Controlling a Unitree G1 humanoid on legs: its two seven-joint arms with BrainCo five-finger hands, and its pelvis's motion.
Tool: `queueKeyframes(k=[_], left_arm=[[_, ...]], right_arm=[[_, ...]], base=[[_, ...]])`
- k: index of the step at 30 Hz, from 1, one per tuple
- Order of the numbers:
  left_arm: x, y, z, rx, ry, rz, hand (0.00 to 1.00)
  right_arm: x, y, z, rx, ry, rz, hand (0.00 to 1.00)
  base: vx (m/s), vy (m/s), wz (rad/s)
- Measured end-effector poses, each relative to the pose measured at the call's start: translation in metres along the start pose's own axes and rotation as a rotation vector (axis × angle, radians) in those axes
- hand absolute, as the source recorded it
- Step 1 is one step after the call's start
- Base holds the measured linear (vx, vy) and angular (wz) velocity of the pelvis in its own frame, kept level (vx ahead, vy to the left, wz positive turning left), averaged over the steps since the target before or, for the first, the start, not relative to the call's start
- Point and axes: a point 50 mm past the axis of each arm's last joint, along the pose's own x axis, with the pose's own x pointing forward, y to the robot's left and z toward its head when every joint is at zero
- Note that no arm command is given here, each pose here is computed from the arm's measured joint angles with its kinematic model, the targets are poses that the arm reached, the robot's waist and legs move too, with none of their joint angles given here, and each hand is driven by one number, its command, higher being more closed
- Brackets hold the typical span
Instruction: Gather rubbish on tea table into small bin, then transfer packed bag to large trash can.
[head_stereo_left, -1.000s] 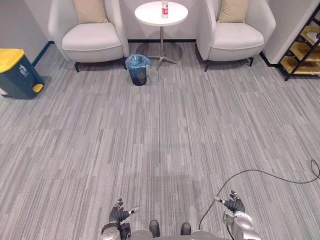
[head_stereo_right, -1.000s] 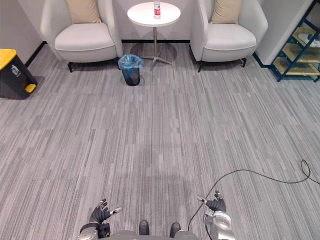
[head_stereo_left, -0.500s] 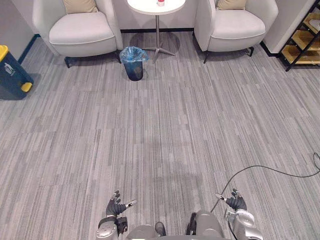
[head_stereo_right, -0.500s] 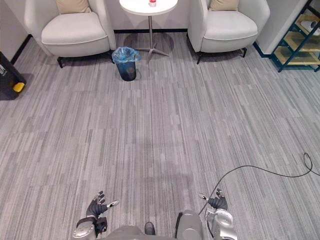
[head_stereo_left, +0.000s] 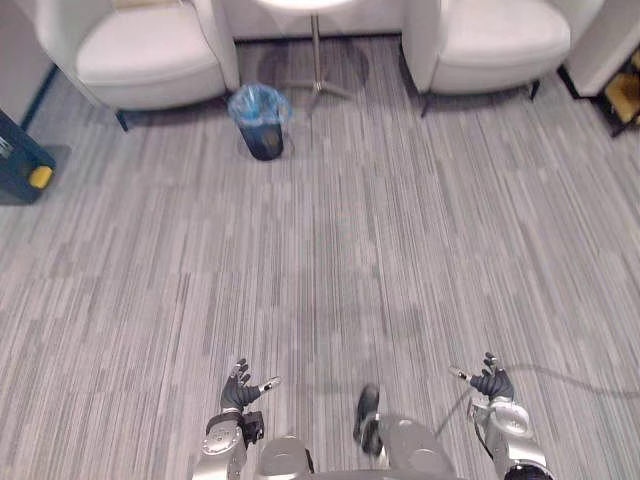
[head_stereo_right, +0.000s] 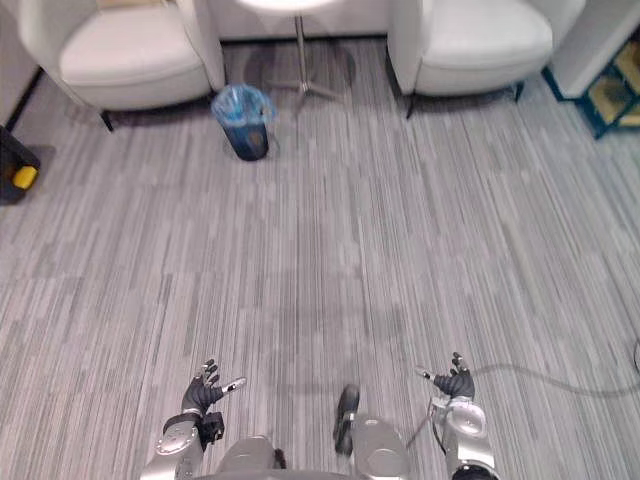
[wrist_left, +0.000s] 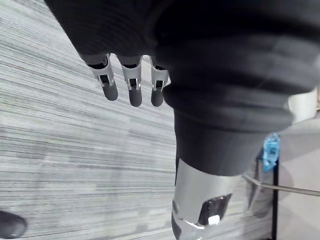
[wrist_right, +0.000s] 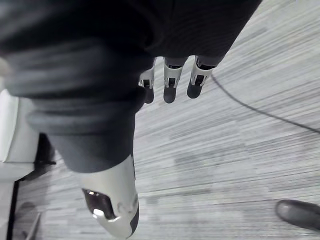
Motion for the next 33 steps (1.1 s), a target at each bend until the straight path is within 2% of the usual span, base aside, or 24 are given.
queueKeyframes(k=[6, 10, 13, 18, 24, 27, 30, 33], left_arm=[[-0.001, -0.002, -0.002, 0.000, 0.011, -0.004, 0.00], [0.005, 0.005, 0.007, 0.012, -0.014, 0.017, 0.00], [0.000, 0.005, -0.007, 0.002, 0.036, 0.021, 0.00], [-0.001, 0.015, -0.009, 0.024, 0.045, 0.047, 0.00], [0.001, 0.020, -0.006, 0.025, 0.040, 0.060, 0.00], [0.001, 0.027, -0.009, 0.044, 0.049, 0.074, 0.00], [0.005, 0.009, -0.009, 0.009, 0.058, 0.041, 0.00], [0.009, 0.004, -0.003, 0.005, 0.046, 0.028, 0.00]], right_arm=[[-0.001, -0.007, -0.013, 0.021, 0.058, -0.033, 0.00], [-0.003, 0.005, -0.020, 0.024, 0.095, -0.013, 0.00], [0.001, 0.015, -0.012, -0.001, 0.075, 0.022, 0.00], [-0.003, 0.024, -0.028, -0.058, 0.139, 0.074, 0.00], [0.001, 0.024, -0.020, -0.085, 0.117, 0.080, 0.00], [-0.005, 0.016, -0.033, -0.114, 0.151, 0.074, 0.00], [0.005, 0.015, -0.016, -0.120, 0.103, 0.068, 0.00], [0.002, 0.016, -0.020, -0.117, 0.115, 0.072, 0.00]], base=[[0.33, 0.202, -0.18], [0.42, 0.218, -0.13], [0.35, 0.203, -0.53], [0.40, 0.087, -0.10], [0.46, -0.125, 0.12], [0.48, -0.220, 0.25], [0.47, -0.276, 0.06], [0.38, -0.264, 0.24]])
